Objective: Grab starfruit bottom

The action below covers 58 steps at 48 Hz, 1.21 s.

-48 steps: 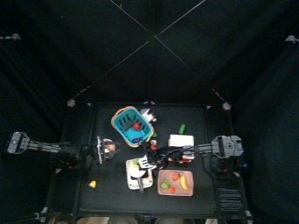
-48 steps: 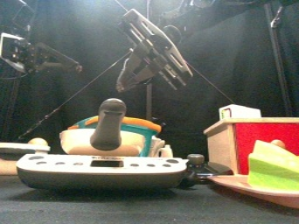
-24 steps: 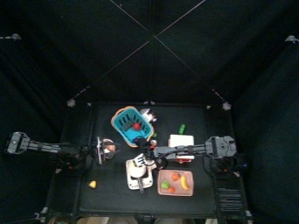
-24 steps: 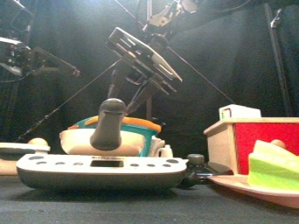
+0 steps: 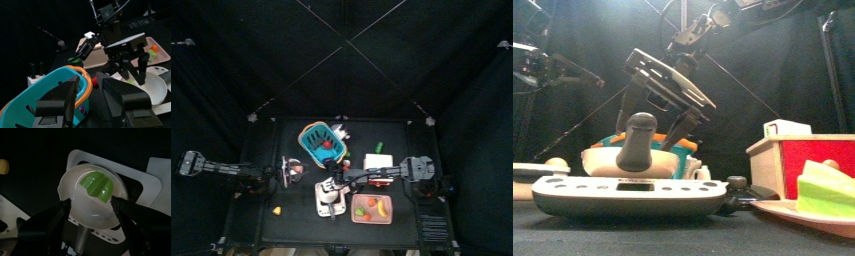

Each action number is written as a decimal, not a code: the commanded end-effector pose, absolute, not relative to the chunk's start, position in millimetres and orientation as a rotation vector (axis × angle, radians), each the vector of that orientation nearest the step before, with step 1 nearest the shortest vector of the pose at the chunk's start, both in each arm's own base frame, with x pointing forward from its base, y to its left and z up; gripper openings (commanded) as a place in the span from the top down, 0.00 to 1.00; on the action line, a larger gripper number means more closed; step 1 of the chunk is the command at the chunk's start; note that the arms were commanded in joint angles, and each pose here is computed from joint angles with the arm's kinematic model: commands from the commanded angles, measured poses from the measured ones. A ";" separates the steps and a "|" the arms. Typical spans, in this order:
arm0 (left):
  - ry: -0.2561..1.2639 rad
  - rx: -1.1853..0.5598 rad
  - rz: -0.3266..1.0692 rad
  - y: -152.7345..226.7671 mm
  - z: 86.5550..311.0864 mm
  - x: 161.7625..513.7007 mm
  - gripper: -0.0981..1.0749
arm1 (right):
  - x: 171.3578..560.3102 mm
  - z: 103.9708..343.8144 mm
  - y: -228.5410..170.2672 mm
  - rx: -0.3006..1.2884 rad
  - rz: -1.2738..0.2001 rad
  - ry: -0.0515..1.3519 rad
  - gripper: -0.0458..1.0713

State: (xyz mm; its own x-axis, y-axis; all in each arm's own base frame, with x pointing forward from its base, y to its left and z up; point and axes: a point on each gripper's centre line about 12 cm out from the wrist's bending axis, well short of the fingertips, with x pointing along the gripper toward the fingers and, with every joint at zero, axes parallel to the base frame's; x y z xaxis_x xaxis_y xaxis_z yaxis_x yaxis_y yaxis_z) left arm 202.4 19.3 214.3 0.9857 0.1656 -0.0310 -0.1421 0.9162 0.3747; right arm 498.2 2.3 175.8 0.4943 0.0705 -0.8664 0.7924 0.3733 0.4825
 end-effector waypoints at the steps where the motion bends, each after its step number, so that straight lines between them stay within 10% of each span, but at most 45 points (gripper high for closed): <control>1: 0.048 0.377 0.164 19.8 219.3 204.8 0.27 | 504.8 195.4 0.1 1.122 -0.542 0.916 0.10; 58: 0.056 0.379 0.163 19.8 216.5 203.6 0.27 | 511.5 167.0 -3.5 1.023 -0.583 0.966 0.13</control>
State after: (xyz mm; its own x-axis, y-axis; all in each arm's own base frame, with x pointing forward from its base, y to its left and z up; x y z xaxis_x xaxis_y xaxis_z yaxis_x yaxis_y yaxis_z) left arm 201.4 19.3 211.9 0.9855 0.1652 -0.0385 -0.1391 0.9169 0.3741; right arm 506.2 -2.5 148.1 0.4351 0.0257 -0.9000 0.8077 0.4306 0.4028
